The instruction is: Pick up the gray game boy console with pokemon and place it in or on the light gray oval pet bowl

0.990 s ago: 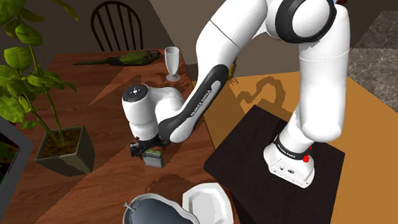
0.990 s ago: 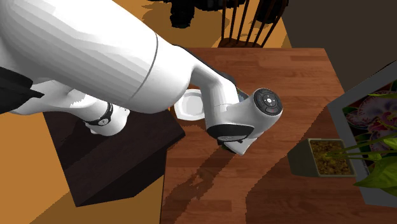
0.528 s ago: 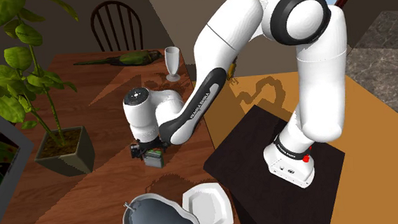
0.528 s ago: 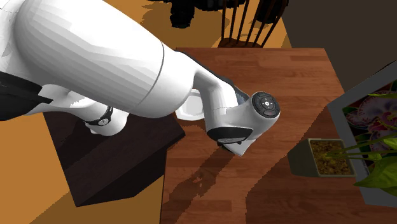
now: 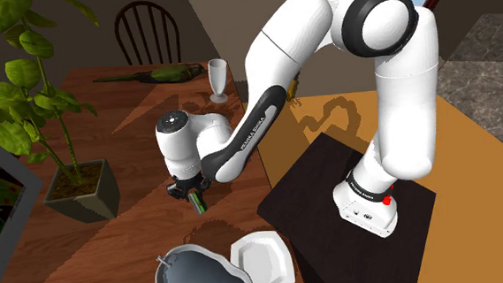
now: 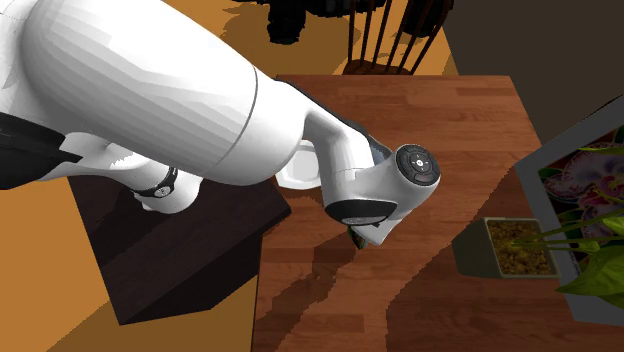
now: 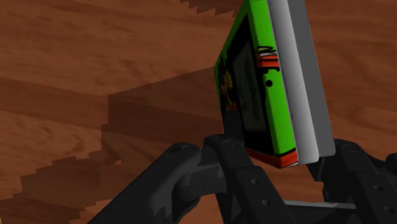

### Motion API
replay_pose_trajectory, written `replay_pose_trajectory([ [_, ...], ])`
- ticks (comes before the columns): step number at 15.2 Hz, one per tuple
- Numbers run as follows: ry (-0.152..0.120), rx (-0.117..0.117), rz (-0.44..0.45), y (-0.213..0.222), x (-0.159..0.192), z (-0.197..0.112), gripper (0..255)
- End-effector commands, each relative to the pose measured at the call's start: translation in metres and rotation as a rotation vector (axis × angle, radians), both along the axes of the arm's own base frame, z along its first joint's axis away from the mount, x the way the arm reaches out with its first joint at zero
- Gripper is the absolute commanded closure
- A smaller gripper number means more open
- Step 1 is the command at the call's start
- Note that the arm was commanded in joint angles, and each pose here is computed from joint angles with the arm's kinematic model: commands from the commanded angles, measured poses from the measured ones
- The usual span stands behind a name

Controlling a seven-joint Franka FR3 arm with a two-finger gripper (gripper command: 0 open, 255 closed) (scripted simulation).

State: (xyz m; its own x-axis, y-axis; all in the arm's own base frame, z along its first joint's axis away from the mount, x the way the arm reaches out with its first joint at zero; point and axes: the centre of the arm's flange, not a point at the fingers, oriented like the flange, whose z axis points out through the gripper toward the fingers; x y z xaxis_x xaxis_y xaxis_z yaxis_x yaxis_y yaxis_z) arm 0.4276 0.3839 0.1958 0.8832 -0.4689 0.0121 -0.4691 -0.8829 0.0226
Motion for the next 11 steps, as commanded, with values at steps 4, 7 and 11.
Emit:
replay_pose_trajectory([
  [4, -0.001, 0.002, 0.001, 0.001, 0.0, 0.0, 255],
  [7, -0.001, 0.002, 0.001, 0.001, 0.0, 0.016, 255],
  [11, -0.001, 0.002, 0.001, 0.001, 0.0, 0.037, 255],
])
